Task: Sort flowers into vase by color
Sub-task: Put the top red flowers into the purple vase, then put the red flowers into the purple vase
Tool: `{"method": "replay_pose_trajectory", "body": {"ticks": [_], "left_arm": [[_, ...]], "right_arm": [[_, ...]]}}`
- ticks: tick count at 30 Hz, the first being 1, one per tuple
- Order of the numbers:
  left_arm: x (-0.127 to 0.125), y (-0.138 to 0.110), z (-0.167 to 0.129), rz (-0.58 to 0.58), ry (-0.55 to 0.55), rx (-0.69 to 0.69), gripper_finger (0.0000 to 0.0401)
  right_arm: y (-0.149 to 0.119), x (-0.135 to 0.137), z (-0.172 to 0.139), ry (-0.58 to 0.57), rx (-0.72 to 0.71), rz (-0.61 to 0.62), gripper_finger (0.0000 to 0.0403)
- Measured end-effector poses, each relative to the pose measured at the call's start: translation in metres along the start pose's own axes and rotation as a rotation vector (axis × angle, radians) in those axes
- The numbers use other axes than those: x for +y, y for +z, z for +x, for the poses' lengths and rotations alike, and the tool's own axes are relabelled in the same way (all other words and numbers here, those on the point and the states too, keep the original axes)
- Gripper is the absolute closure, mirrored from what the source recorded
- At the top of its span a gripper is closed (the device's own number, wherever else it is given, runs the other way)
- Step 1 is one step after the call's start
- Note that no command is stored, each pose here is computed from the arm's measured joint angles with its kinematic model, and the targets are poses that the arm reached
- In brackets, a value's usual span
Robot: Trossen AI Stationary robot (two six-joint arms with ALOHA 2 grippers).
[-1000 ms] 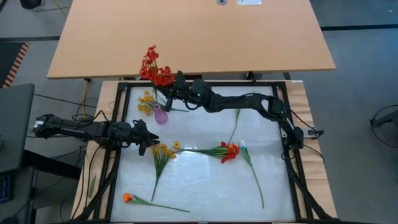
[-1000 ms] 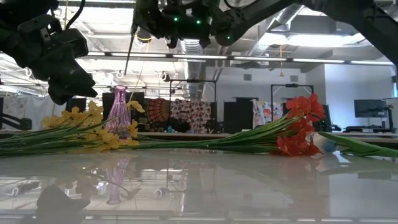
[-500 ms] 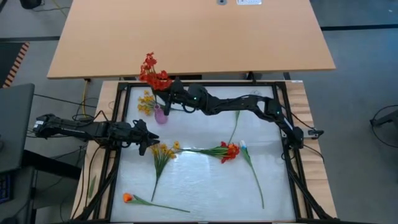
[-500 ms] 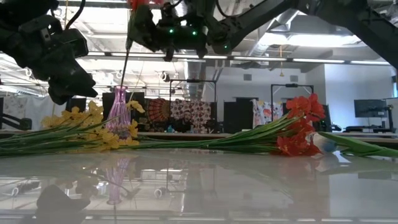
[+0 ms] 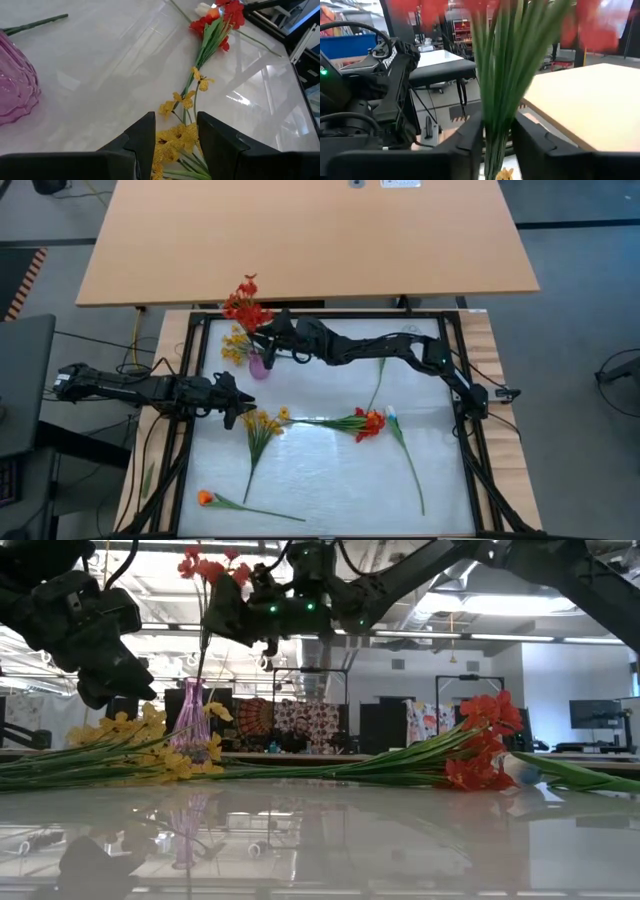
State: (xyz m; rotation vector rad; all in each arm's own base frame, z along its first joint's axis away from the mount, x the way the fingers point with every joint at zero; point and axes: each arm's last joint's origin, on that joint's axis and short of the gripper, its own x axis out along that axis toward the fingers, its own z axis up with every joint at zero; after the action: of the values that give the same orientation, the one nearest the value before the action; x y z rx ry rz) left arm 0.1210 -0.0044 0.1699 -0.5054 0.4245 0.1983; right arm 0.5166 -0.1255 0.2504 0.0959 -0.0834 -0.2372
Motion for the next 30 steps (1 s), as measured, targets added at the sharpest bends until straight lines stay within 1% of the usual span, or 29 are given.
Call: {"method": "replay_pose_trajectory", "body": {"ticks": [2,4,7,10,12,16,20,23,26,28,30], "left_arm": [[0.0,0.0,0.0,0.005,0.0,0.0,0.0269],[0.0,0.0,0.0,0.005,0.001,-0.001,0.0269],[0.0,0.0,0.0,0.006,0.002,-0.001,0.0269],[0.0,0.0,0.0,0.007,0.002,-0.002,0.0269],[0.0,0.0,0.0,0.007,0.002,-0.002,0.0269],[0.0,0.0,0.0,0.009,0.003,-0.002,0.0269],[0.0,0.0,0.0,0.036,0.001,-0.005,0.0269],[0.0,0.001,0.0,0.058,0.0,-0.008,0.0269],[0.0,0.001,0.0,0.085,-0.001,-0.01,0.0269],[0.0,0.001,0.0,0.098,-0.002,-0.011,0.0269],[-0.001,0.001,0.0,0.112,-0.003,-0.013,0.0269]], "right_arm": [[0.005,0.001,-0.002,0.0,0.027,0.006,0.025],[0.01,-0.001,-0.005,-0.005,0.085,0.028,0.0222],[0.019,-0.004,-0.014,0.011,0.209,0.056,0.0179],[0.031,-0.009,-0.028,0.07,0.362,0.072,0.0145],[0.038,-0.012,-0.04,0.108,0.479,0.095,0.0131],[0.048,-0.008,-0.07,0.225,0.723,0.072,0.0119],[0.053,0.016,-0.101,0.318,0.959,0.032,0.0118],[0.047,0.039,-0.12,0.363,1.134,0.028,0.0117],[0.039,0.063,-0.131,0.34,1.264,0.091,0.0117],[0.032,0.081,-0.135,0.309,1.327,0.143,0.0117],[0.027,0.099,-0.14,0.298,1.376,0.16,0.0117]]}}
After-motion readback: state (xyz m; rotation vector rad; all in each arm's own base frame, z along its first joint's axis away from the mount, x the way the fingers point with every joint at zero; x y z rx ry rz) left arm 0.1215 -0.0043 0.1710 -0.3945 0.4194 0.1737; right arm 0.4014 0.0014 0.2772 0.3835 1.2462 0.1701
